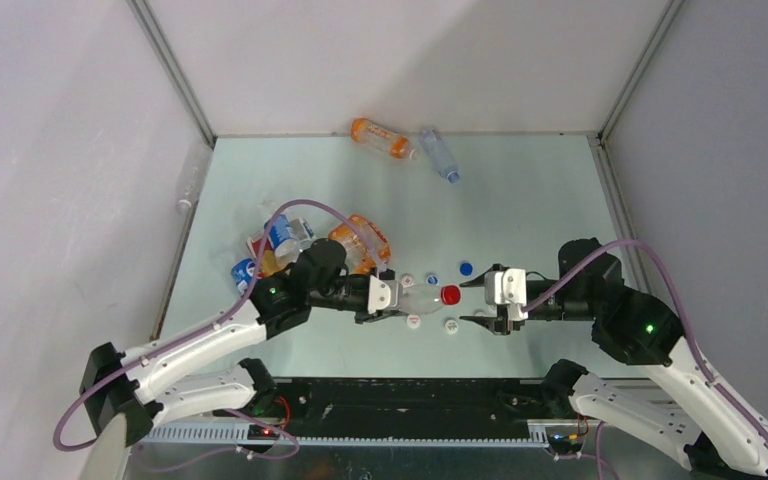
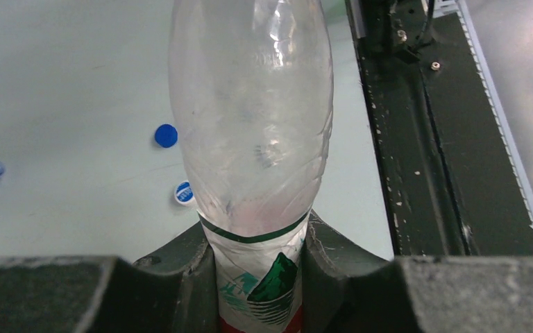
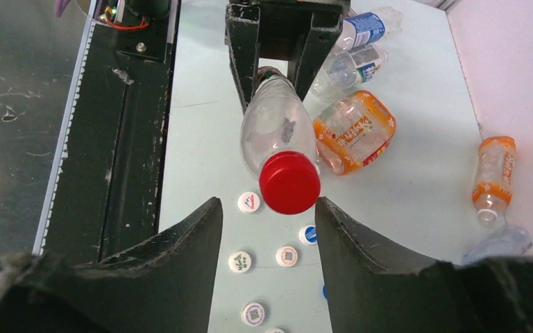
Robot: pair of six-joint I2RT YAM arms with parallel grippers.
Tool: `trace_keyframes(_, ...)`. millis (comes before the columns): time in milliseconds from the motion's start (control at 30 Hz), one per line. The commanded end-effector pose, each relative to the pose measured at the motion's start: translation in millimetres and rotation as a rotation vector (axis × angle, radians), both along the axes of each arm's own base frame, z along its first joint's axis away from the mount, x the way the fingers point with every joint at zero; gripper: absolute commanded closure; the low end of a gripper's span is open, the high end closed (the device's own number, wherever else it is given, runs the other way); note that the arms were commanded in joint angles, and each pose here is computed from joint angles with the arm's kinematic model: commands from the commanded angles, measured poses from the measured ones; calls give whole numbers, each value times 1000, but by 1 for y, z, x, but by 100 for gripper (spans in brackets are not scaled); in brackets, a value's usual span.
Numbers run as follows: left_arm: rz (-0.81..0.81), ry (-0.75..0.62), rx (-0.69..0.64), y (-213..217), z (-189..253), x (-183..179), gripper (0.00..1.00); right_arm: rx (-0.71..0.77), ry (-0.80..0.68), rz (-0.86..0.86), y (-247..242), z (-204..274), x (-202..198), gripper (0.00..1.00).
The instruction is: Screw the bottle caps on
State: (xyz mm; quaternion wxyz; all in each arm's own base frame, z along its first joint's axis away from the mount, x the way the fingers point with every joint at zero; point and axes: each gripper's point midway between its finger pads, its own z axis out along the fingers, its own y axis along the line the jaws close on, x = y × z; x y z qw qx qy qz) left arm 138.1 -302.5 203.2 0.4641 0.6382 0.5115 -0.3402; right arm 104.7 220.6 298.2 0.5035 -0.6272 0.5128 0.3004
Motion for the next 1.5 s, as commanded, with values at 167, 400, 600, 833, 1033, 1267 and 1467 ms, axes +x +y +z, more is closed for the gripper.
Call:
trace_keyframes(167, -91, 12, -1, -7, 11, -8, 90, -2, -73, 44, 6, 5, 4, 48)
trace_keyframes(400, -102, 3, -7, -8, 13, -9, 90, -22, -51, 65, 10, -2, 4, 51)
trace_keyframes(600, -109, -7, -15, -10, 17, -9, 90, -34, -25, 78, 13, -7, 3, 58)
trace_keyframes(833, -101, -28, -27, -13, 21, -4, 90, -44, 54, 80, 19, -14, 1, 68)
trace_keyframes(1033, 86, -147, -93, -13, 34, 29, 90, -32, 349, -254, 24, -28, 35, 100)
trace_keyframes(1267, 446, -466, -211, -3, 58, 73, 88, 166, 903, -846, 25, -48, 74, 100)
trace_keyframes(1467, 656, -568, -208, 20, 46, 86, 88, 324, 966, -918, 18, -28, 79, 100)
